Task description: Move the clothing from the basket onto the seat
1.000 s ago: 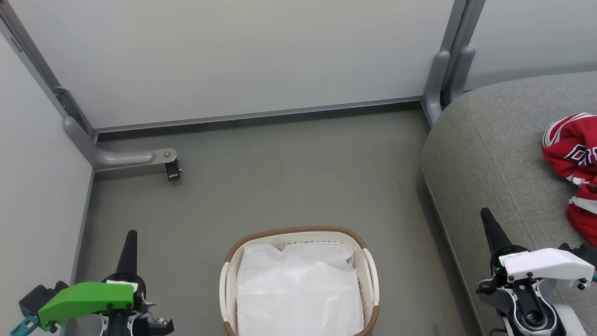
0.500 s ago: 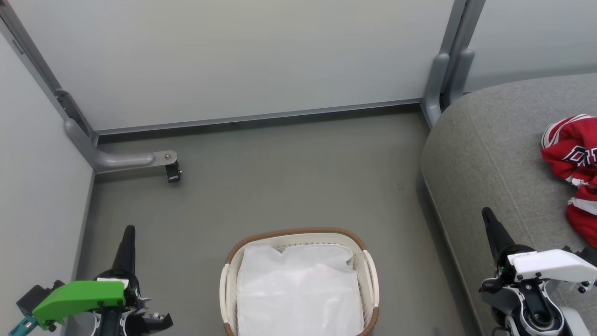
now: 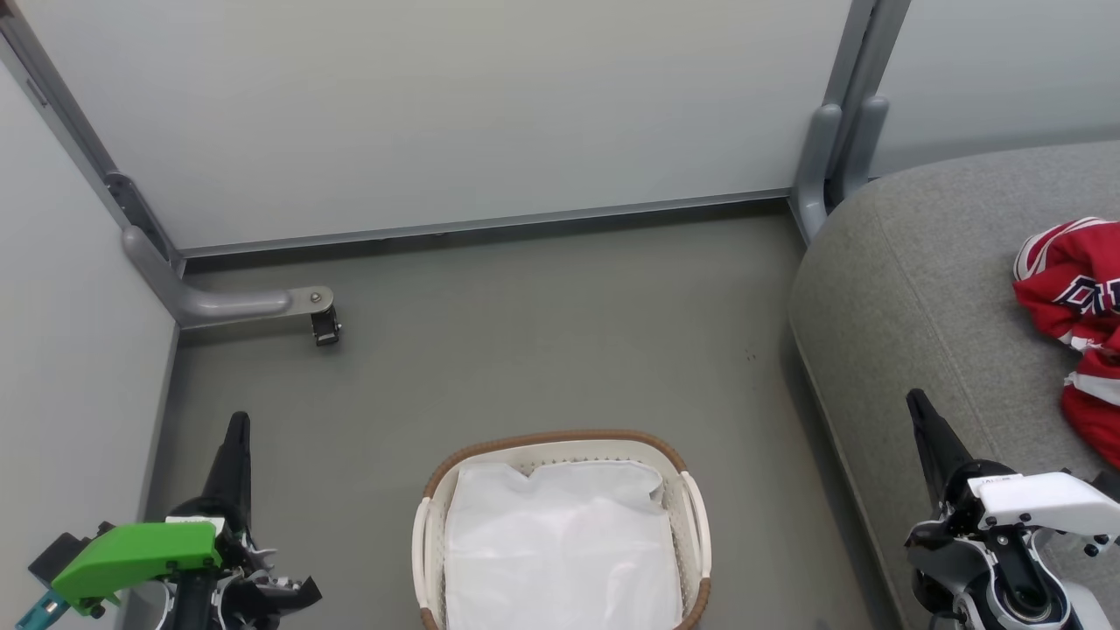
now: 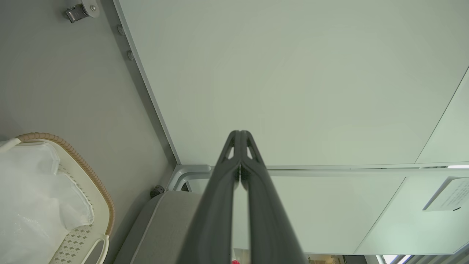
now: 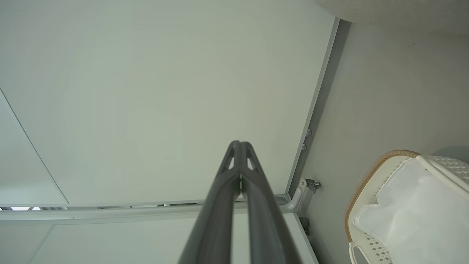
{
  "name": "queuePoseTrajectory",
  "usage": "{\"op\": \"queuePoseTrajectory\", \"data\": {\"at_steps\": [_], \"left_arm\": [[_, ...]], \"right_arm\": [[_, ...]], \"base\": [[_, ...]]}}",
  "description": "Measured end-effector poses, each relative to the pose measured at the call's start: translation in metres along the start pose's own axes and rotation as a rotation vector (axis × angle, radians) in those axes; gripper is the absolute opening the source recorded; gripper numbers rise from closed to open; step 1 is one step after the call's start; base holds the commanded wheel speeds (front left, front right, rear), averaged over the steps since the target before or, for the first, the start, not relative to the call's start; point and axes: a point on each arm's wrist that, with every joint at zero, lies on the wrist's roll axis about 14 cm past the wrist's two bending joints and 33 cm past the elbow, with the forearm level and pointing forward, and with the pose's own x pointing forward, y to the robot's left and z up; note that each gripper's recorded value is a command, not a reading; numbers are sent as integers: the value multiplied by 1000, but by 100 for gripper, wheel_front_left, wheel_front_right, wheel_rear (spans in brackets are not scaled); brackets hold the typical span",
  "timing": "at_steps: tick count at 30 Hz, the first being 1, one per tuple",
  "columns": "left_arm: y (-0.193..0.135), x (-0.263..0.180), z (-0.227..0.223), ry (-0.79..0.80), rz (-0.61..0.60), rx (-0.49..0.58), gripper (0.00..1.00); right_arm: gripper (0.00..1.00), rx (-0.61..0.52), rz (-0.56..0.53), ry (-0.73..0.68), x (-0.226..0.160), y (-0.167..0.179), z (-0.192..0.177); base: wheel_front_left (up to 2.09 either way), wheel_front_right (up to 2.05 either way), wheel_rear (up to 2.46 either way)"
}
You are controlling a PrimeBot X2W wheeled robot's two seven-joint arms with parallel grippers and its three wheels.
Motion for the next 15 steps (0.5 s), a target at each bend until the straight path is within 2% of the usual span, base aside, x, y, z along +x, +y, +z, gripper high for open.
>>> {"op": "queuePoseTrajectory", "data": {"at_steps": [6, 15], "left_arm": [[-5, 1, 1, -1, -20, -38, 0], [-6, 1, 1, -1, -22, -38, 0]], "right_arm": [[0, 40, 11, 0, 0, 3, 1], [0, 40, 12, 0, 0, 3, 1]], "base": [[0, 0, 0], [0, 0, 0]]}}
